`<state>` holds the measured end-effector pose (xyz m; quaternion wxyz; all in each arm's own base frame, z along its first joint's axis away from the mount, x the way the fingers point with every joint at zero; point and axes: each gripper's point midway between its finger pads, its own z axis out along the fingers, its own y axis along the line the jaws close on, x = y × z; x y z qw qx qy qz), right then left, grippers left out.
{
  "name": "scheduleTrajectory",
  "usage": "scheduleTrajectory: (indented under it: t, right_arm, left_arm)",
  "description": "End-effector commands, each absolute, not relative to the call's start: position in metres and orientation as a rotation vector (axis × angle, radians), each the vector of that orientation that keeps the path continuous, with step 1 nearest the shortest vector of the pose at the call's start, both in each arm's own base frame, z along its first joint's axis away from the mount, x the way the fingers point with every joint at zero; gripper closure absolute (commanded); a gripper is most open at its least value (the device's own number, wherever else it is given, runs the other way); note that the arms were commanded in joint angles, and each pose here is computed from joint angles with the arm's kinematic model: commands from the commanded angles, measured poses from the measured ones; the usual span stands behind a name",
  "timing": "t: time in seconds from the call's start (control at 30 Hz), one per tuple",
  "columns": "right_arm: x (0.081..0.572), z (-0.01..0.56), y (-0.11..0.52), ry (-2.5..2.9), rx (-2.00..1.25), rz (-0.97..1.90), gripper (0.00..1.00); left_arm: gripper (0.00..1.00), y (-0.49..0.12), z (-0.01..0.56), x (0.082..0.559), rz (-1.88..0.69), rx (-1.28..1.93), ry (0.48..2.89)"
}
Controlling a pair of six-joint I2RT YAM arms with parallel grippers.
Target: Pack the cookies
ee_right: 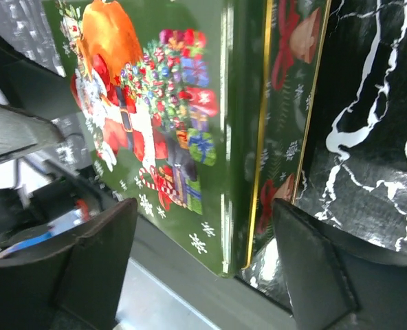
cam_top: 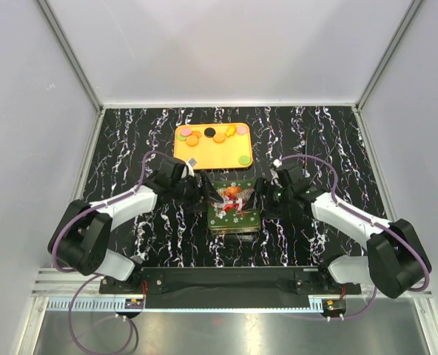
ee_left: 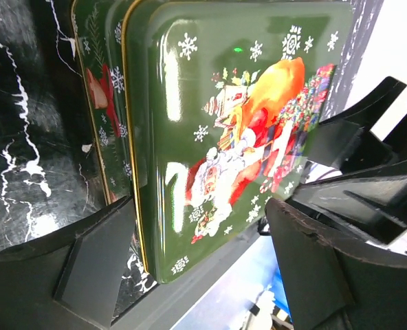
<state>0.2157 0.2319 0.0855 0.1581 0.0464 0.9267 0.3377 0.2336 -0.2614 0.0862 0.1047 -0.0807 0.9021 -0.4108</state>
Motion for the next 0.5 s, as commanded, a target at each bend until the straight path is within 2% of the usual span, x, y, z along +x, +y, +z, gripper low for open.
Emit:
scheduleTrajectory:
  t: [0.0, 0.07, 0.13, 0.17, 0.47]
  right_arm:
    - [0.211, 0.133, 0.258, 2.544, 0.053, 1.318, 0.19]
    - [0.211, 0.130, 0.256, 2.537, 0.091, 1.390, 0.20]
    - [0.206, 0.123, 0.256, 2.572, 0.089, 1.432, 0.30]
    - [0.206, 0.121, 0.256, 2.579, 0.081, 1.436, 0.31]
    - [0.200, 0.112, 0.244, 2.614, 0.093, 1.476, 0.17]
  left_arm:
    - [0.19, -0.268, 0.089, 0.242, -1.183, -0.158, 2.636]
    - [0.19, -0.268, 0.088, 0.243, -1.179, -0.152, 2.638]
    - [0.19, -0.267, 0.086, 0.244, -1.159, -0.147, 2.642]
    - [0.19, -0.267, 0.086, 0.245, -1.156, -0.142, 2.639]
    - [0.19, -0.265, 0.083, 0.248, -1.100, -0.122, 2.642]
